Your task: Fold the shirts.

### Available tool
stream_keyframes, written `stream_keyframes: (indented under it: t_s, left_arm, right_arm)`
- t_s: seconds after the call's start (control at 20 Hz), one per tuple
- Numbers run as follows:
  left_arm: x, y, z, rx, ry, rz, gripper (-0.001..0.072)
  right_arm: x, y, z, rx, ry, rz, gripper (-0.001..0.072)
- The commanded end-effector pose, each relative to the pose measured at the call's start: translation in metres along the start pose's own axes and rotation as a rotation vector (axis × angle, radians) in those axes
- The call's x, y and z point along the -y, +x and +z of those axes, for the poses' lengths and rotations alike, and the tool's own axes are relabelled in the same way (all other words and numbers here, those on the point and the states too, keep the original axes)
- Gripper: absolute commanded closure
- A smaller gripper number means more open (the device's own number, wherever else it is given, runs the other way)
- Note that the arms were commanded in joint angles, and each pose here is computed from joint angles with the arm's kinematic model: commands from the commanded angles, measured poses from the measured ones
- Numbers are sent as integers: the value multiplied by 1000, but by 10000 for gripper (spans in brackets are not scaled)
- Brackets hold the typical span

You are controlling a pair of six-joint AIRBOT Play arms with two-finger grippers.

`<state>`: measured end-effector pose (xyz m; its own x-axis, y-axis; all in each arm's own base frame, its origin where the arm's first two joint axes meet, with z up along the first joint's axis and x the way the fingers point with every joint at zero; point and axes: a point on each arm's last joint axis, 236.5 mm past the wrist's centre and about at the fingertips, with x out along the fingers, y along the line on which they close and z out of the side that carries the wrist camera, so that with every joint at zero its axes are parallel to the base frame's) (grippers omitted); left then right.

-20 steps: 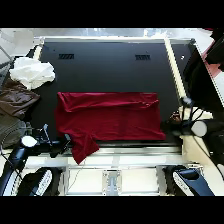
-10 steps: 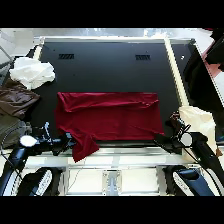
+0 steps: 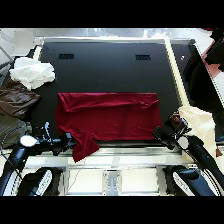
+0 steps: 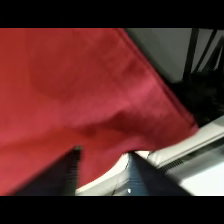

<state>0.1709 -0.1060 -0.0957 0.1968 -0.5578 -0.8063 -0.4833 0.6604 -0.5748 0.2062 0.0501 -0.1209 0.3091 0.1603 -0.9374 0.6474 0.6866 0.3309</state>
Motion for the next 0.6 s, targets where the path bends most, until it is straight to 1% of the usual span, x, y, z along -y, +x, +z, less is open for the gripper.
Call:
stream_keyframes:
  t_s: [0.0,0.1,0.25,0.35,0.45,0.55]
  left_arm:
    - [0,0,-1,-3,1,0,689]
    - [1,-1,-4,-18,3,-2,689]
    - [17,-12,-3,-5,40,-37,690]
    - [41,-35,11,96,116,-80,690]
    - [72,-69,26,241,213,-129,692]
    - [87,-96,36,341,228,-140,693]
  right_arm:
    - [10,10,-8,-42,49,-43,700]
    - [0,2,-1,-25,6,-21,696]
    - [-31,-43,31,75,-169,18,696]
    - [-44,-84,51,150,-281,5,696]
    - [-53,-120,67,222,-354,1,696]
    - [-66,-135,76,264,-384,26,696]
